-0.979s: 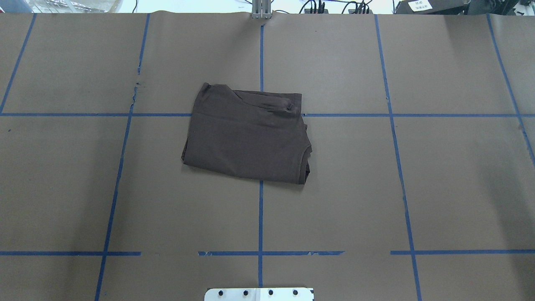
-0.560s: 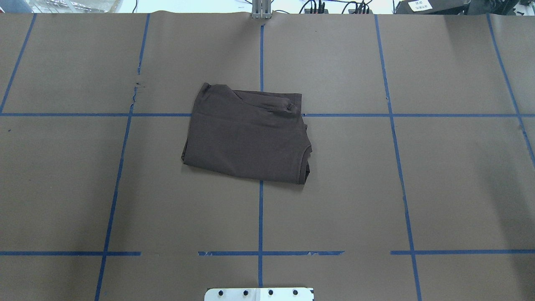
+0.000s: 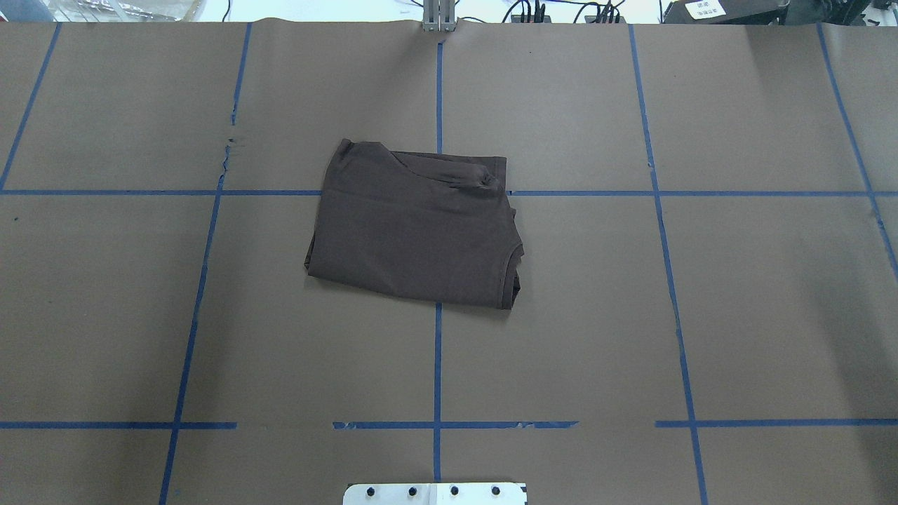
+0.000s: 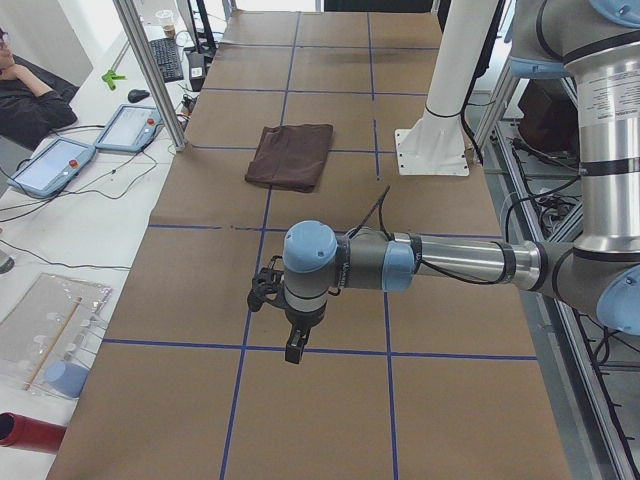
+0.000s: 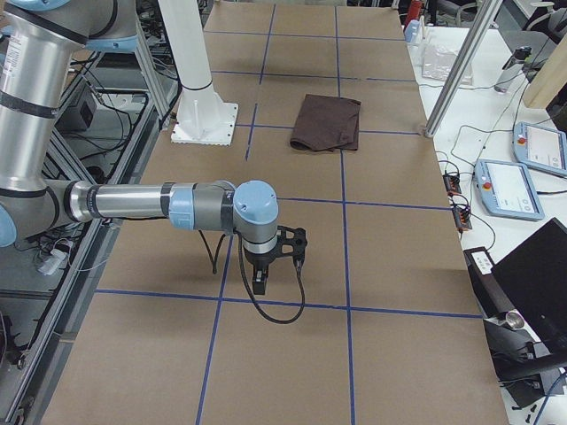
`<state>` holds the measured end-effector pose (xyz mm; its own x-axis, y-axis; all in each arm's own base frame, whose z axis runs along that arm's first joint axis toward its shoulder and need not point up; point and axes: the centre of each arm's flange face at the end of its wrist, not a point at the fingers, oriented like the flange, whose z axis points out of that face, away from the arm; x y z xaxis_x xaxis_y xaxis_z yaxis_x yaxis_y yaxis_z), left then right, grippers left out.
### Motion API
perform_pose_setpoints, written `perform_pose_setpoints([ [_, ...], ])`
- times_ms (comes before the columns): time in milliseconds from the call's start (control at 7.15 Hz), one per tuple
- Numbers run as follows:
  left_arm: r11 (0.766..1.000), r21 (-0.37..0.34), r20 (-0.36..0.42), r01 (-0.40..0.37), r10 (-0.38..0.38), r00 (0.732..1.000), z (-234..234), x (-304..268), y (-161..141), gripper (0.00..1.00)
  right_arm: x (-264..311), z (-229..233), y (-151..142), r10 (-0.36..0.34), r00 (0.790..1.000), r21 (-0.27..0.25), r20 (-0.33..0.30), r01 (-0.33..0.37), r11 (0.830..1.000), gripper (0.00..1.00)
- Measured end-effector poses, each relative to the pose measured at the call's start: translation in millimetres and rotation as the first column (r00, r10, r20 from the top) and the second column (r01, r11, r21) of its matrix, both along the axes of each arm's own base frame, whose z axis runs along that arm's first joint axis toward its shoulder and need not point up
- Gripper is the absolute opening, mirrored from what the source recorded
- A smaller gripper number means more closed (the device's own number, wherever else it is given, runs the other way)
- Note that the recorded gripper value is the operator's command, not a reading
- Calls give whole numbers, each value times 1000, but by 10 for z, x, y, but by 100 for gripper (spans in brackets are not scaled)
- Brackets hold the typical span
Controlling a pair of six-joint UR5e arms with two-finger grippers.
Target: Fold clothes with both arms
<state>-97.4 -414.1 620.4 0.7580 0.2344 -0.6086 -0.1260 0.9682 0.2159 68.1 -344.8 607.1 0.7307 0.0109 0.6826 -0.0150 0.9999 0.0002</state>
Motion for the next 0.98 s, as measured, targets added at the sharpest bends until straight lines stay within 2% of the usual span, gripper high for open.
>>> perform_pose_setpoints([
  [979,1000,-12,-9,-1,1,1000,22,7,19,100,1,-12,-33,-7,1000,12,-4,7,1000,100],
])
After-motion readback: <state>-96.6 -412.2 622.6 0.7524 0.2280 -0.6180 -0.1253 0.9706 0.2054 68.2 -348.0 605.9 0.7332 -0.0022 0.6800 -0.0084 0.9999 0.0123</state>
